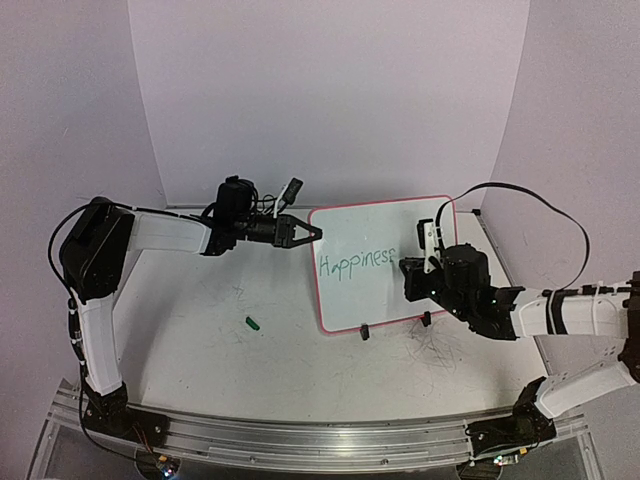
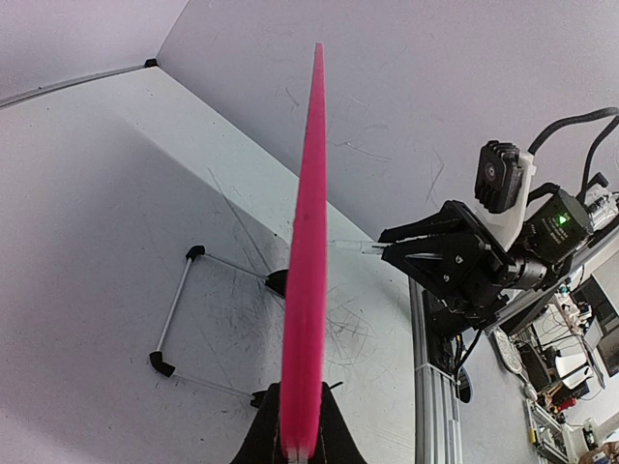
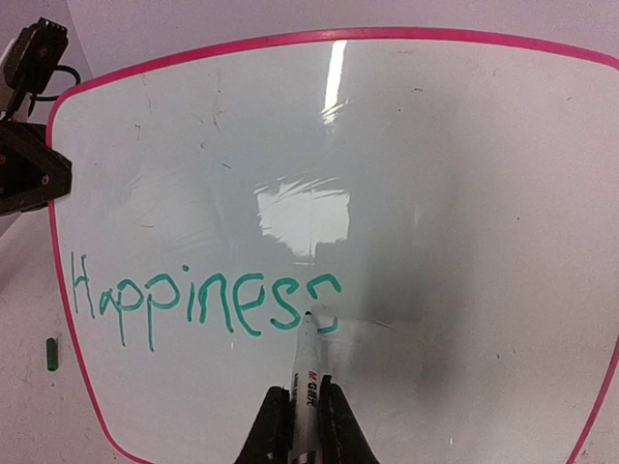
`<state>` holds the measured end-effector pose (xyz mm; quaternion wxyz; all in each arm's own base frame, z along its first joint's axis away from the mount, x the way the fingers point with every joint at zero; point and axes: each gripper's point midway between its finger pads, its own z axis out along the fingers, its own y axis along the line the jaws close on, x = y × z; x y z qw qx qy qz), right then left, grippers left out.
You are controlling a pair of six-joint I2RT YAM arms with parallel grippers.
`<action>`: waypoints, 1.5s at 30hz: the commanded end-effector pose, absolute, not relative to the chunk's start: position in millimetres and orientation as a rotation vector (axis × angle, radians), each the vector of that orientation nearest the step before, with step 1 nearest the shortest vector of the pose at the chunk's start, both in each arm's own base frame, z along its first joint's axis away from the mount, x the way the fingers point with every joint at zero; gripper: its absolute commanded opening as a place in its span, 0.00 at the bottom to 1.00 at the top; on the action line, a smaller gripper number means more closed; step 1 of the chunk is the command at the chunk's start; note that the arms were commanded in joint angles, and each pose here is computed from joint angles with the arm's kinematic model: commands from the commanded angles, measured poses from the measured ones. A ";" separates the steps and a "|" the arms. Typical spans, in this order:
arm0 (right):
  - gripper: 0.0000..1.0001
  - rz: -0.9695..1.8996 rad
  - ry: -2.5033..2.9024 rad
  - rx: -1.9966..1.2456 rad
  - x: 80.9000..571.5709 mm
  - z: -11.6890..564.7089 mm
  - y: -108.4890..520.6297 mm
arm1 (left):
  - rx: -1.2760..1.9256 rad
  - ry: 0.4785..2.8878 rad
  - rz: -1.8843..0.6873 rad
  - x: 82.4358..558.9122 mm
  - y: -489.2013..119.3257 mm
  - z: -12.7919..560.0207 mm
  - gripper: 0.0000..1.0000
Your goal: Write a sentence on the whiteboard
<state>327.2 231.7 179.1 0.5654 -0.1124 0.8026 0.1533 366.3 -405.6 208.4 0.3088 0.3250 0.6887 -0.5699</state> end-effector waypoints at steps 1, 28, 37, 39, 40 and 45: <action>0.00 0.370 1.810 -0.220 338.4 207.7 234.6 | 0.914 1.824 -1.525 347.8 -418.1 205.6 0.00; 0.00 0.340 1.827 -0.209 343.2 199.6 234.0 | 0.916 1.819 -1.526 347.2 -417.9 207.6 0.00; 0.00 0.314 1.859 -0.206 339.6 189.9 227.8 | 0.916 1.820 -1.526 347.2 -417.8 207.3 0.00; 0.00 0.310 1.863 -0.203 338.6 188.7 226.1 | 0.916 1.821 -1.526 347.1 -417.7 207.0 0.00; 0.00 0.309 1.864 -0.202 338.1 188.5 225.4 | 0.917 1.820 -1.526 347.0 -417.7 207.2 0.00; 0.00 0.302 1.866 -0.198 336.2 188.6 222.1 | 0.916 1.820 -1.528 347.2 -418.1 207.5 0.00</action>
